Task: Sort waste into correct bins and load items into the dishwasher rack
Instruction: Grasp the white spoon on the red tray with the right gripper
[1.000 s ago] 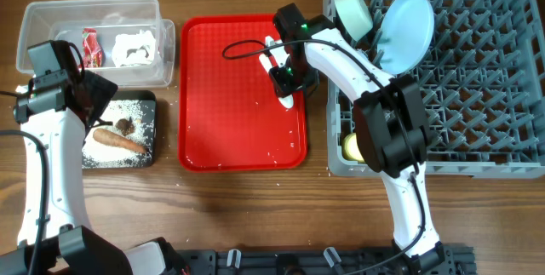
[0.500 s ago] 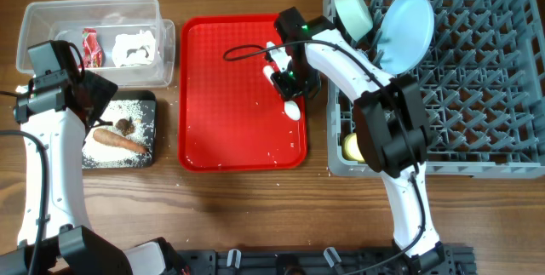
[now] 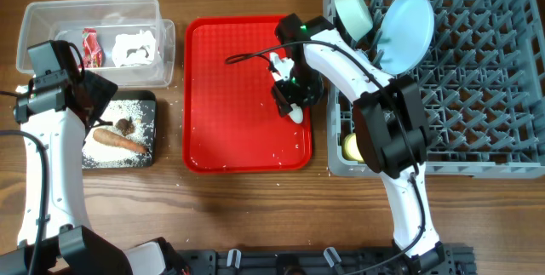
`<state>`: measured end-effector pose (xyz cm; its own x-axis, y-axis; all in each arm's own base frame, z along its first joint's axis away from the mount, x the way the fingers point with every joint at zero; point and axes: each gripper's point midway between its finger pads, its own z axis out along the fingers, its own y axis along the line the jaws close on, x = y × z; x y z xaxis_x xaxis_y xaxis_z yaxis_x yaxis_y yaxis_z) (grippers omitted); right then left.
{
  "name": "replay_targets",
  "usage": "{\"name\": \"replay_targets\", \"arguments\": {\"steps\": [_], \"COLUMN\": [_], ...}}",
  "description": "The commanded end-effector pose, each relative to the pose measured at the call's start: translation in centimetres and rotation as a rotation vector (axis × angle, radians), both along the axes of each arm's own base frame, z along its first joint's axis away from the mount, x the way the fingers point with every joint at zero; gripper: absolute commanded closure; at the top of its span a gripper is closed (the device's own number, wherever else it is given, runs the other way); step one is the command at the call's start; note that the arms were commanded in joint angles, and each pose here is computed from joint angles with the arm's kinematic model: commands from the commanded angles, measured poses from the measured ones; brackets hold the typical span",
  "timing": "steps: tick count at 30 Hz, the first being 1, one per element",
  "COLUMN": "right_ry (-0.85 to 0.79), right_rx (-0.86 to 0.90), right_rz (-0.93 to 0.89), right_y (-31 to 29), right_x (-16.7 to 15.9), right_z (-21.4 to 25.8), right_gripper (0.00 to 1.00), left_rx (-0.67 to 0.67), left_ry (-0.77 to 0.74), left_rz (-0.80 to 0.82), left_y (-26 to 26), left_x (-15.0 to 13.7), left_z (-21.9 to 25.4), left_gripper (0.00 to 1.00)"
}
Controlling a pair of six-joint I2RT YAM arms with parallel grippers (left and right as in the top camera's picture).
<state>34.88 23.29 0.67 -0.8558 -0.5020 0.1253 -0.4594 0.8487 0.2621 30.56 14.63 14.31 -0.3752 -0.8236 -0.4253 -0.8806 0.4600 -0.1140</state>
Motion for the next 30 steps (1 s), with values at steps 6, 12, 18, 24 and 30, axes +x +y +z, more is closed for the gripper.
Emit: {"name": "replay_targets", "arguments": {"steps": [6, 12, 18, 24, 30], "right_ry": [0.045, 0.021, -0.131, -0.469, -0.639], "right_rx": [-0.029, -0.016, 0.064, 0.08, -0.177], "right_rz": [-0.053, -0.052, -0.053, -0.171, -0.938], "right_y": [-0.5, -0.1, 1.6, -0.4, -16.0], "right_x": [-0.5, 0.1, 3.5, 6.5, 5.7], "right_z": [-2.3, -2.0, 4.7, 18.0, 26.6], "right_gripper": [0.85, 0.96, 0.96, 0.96, 0.96], "left_rx": [0.014, 0.014, 0.014, 0.015, 0.014], "left_ry": [-0.005, -0.005, -0.005, -0.005, -0.005], "left_rz": [-0.009, -0.009, -0.009, -0.009, -0.009], "left_y": [0.2, 0.2, 0.2, 0.3, 0.2], "left_x": [0.1, 0.1, 0.1, 0.1, 0.1], "left_z": [0.5, 0.5, 0.5, 0.5, 0.5], "left_gripper": [0.0, 0.0, 0.0, 0.0, 0.0]}}
